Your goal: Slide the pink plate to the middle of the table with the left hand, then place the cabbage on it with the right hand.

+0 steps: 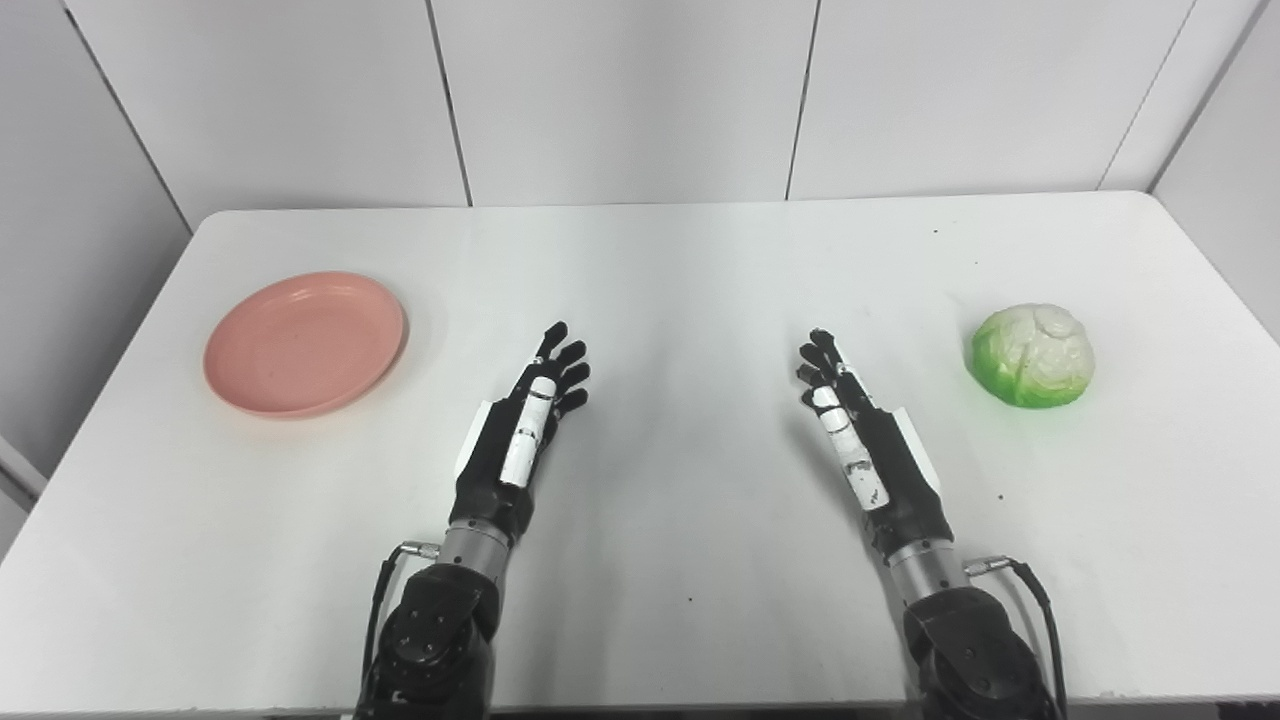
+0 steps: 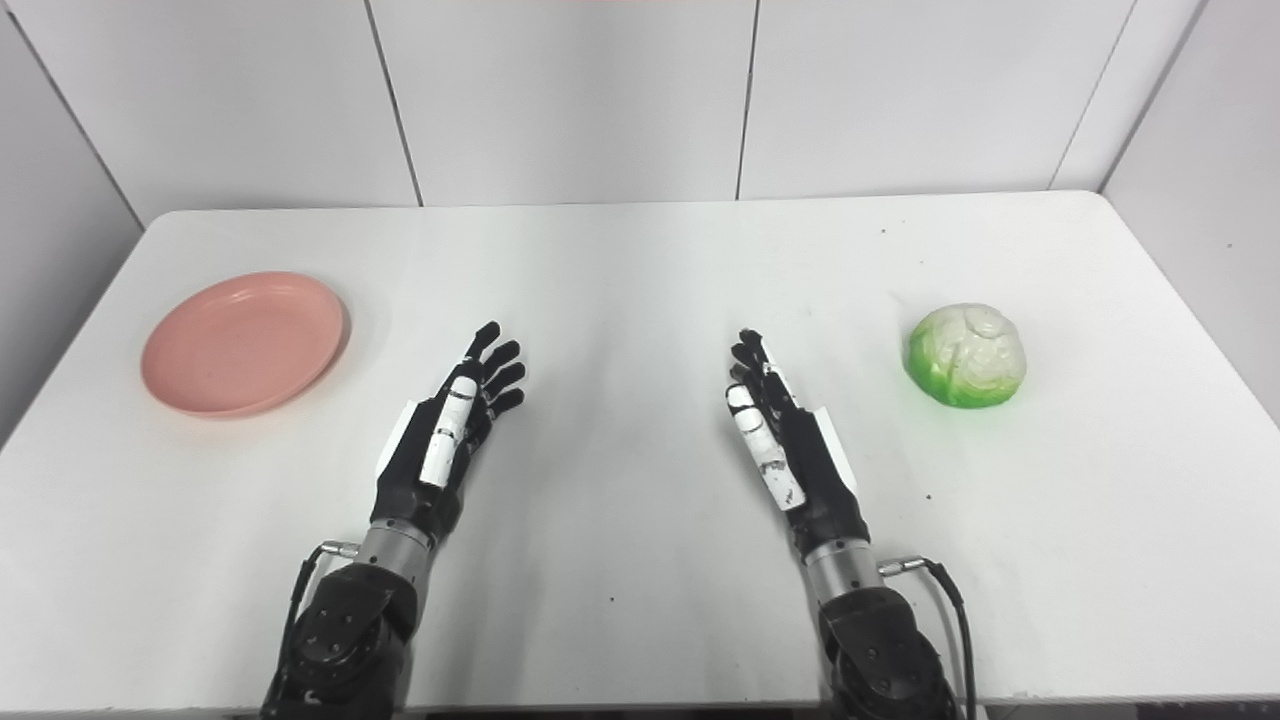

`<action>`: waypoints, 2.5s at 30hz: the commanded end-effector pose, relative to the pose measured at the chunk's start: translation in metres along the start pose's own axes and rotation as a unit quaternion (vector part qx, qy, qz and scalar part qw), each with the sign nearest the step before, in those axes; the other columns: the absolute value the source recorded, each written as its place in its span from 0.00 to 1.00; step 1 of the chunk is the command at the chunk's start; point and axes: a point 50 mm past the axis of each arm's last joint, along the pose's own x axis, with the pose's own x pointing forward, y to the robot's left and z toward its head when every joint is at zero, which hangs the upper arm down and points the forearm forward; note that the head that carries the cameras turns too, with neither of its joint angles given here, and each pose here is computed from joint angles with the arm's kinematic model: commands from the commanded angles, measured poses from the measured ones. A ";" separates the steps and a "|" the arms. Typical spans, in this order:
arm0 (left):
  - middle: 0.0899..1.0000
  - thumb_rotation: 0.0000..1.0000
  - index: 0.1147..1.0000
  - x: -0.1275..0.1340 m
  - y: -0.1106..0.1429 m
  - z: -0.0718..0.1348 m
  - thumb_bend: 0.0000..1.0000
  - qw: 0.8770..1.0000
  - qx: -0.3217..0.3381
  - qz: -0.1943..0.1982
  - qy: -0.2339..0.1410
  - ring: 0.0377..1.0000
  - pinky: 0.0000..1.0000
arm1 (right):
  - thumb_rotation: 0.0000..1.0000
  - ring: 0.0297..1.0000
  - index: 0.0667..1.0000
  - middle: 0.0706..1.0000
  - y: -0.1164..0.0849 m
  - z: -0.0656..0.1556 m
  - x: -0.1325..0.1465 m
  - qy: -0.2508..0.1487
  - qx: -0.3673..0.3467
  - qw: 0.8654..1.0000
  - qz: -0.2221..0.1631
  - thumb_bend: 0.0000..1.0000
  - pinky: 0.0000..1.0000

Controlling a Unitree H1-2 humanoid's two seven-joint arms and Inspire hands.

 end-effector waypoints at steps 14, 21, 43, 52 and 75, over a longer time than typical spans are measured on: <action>0.94 1.00 0.94 0.004 -0.036 -0.029 0.43 0.999 -0.016 -0.001 0.038 0.92 0.91 | 1.00 0.97 1.00 0.98 -0.026 -0.011 -0.009 -0.010 0.016 1.000 0.009 0.32 0.99; 0.95 1.00 0.95 0.006 -0.040 -0.032 0.42 0.999 -0.001 -0.002 0.035 0.92 0.90 | 1.00 0.98 1.00 0.99 -0.028 -0.012 -0.008 -0.013 0.028 0.999 0.009 0.29 1.00; 0.94 1.00 0.93 0.015 -0.035 0.031 0.43 0.998 -0.015 0.020 -0.053 0.93 0.92 | 1.00 0.98 1.00 0.99 -0.024 -0.011 -0.004 -0.015 0.028 0.999 0.011 0.25 1.00; 0.95 1.00 0.95 0.023 -0.014 0.104 0.48 0.988 -0.037 0.043 -0.145 0.93 0.97 | 1.00 0.98 1.00 1.00 -0.023 -0.010 -0.003 -0.013 0.028 0.999 0.012 0.25 1.00; 0.93 1.00 0.92 0.031 0.094 0.202 0.46 0.942 0.006 0.191 -0.277 0.92 0.92 | 1.00 0.98 1.00 0.99 -0.025 -0.009 -0.007 -0.011 0.029 0.999 0.014 0.20 1.00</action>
